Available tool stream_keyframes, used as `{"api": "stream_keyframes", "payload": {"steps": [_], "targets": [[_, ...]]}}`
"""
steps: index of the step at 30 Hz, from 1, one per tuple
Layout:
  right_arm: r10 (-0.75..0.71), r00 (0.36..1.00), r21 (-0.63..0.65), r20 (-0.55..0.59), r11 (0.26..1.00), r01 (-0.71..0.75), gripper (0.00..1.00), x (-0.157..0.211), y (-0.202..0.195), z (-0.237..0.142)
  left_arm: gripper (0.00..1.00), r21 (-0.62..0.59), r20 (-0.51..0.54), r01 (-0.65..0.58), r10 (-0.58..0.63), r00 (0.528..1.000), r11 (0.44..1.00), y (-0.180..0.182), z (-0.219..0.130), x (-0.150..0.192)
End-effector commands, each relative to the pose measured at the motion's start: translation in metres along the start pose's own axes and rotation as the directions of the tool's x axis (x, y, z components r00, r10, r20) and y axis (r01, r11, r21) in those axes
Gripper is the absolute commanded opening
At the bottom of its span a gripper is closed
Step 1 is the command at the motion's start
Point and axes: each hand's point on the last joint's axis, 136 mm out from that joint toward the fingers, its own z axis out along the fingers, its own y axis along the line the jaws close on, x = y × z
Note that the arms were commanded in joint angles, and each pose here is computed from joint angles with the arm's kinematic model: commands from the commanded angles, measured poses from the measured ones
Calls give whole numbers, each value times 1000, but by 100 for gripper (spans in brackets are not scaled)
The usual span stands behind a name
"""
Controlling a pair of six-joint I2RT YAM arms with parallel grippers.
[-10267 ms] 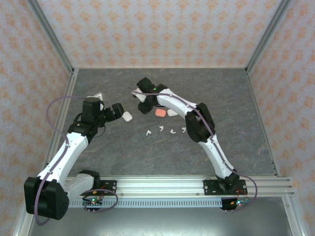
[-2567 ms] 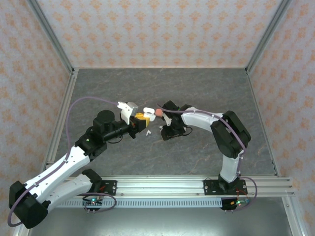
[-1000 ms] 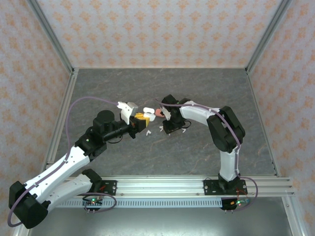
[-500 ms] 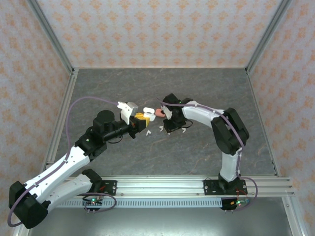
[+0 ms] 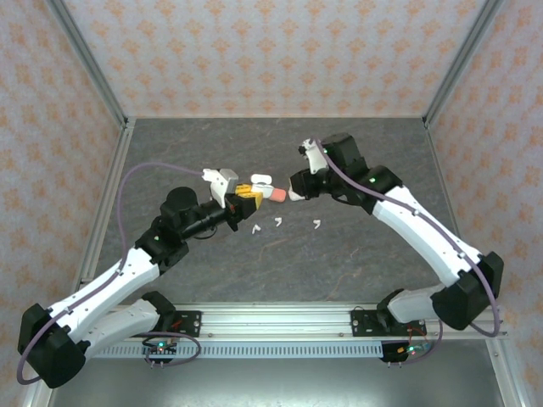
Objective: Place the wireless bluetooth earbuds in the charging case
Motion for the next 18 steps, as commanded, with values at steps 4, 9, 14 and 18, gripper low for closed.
{"api": "stream_keyframes", "payload": {"steps": [4, 9, 14, 18], "targets": [[-10, 976, -143, 218, 989, 42, 22, -54, 40, -49, 0, 90, 97, -41, 32, 995, 995, -20, 6, -33], [-34, 950, -199, 310, 975, 100, 22, -70, 67, -61, 0, 124, 99, -44, 32, 995, 991, -24, 13, -37], [-38, 935, -213, 352, 970, 119, 22, -75, 79, -57, 0, 134, 100, -46, 33, 994, 990, -26, 16, -38], [-37, 942, -228, 334, 966, 119, 22, -73, 84, -50, 0, 133, 101, -48, 35, 994, 990, -26, 16, -39]]}}
